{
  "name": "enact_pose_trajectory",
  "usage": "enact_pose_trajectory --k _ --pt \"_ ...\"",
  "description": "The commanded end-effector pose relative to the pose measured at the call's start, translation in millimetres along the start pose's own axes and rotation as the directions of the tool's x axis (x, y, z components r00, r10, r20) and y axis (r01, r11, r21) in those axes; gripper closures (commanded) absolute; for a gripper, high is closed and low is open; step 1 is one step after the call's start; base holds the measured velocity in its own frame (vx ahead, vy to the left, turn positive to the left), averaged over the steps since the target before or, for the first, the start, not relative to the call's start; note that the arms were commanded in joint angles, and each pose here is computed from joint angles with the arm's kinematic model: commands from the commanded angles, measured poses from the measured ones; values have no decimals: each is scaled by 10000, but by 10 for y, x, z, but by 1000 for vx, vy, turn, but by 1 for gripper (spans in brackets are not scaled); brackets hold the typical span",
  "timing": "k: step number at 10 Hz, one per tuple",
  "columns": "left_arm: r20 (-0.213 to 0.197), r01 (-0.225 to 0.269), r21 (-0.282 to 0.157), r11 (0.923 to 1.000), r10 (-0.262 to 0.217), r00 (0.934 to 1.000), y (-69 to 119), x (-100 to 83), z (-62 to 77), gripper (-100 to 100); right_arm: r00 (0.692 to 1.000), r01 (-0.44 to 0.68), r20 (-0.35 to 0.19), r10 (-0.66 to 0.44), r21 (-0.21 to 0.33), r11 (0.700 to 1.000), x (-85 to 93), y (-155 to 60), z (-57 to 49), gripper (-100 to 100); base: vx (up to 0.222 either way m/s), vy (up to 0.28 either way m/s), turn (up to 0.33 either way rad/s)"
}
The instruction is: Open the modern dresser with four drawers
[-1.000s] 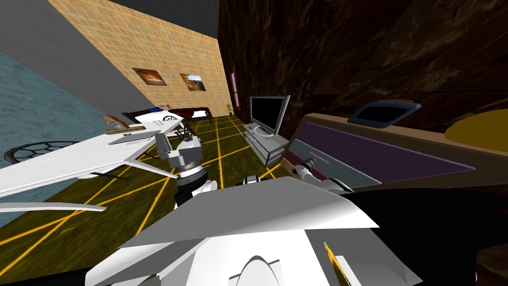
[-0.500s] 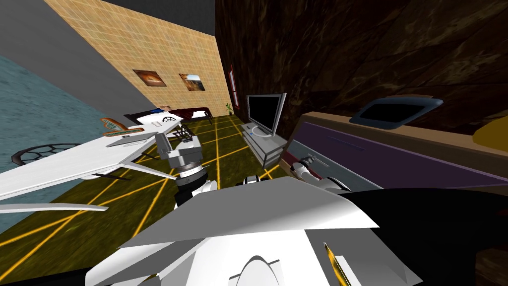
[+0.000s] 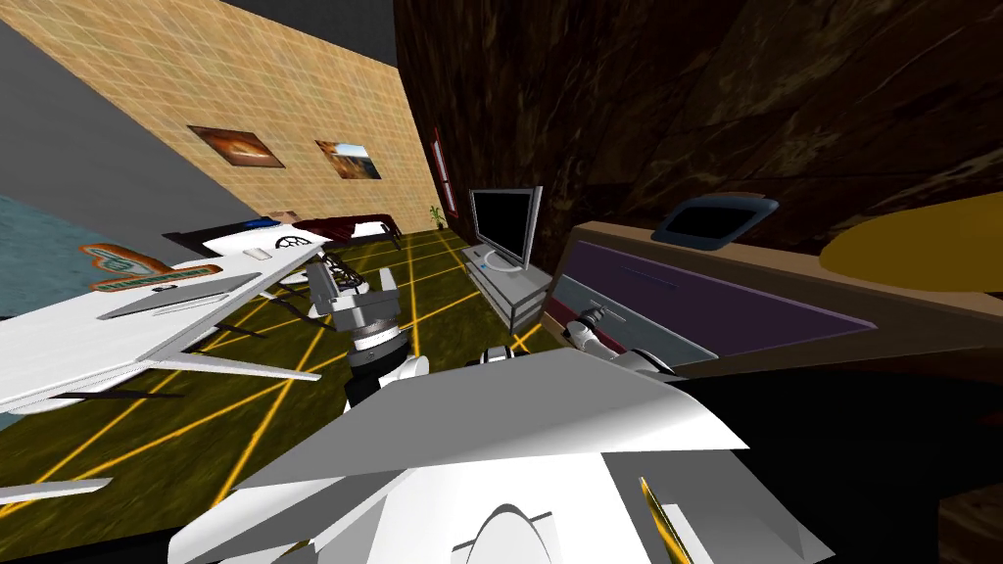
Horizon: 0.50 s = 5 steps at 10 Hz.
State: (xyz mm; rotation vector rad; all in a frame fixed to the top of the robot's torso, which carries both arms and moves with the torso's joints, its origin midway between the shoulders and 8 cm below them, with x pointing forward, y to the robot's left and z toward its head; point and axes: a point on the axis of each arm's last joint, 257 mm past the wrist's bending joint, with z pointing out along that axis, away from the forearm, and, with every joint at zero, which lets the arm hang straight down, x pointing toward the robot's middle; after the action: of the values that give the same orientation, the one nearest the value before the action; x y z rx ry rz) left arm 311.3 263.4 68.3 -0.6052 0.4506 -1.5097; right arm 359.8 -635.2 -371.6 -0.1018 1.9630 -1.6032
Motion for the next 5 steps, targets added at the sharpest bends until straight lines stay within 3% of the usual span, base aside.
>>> enact_pose_trajectory --k 1,2,4,5 --pt "0 2 1 10000 -2 10000 0 1 0 0 9953 487 853 -453 -384 9981 -398 345 -391 -100 72 -145 -372" --pt "0 0 0 10000 0 10000 0 0 0 0 9952 347 933 -297 -526 9980 -494 418 -471 -100 53 -118 -237" --pt "0 5 2 10000 -5 10000 0 1 1 0 9952 347 933 -297 -526 9980 -494 418 -471 -100 15 -23 32" --pt "1 6 3 10000 -6 10000 0 2 1 0 9875 541 1521 -419 -770 9956 -786 623 -767 -100 42 -70 -324"
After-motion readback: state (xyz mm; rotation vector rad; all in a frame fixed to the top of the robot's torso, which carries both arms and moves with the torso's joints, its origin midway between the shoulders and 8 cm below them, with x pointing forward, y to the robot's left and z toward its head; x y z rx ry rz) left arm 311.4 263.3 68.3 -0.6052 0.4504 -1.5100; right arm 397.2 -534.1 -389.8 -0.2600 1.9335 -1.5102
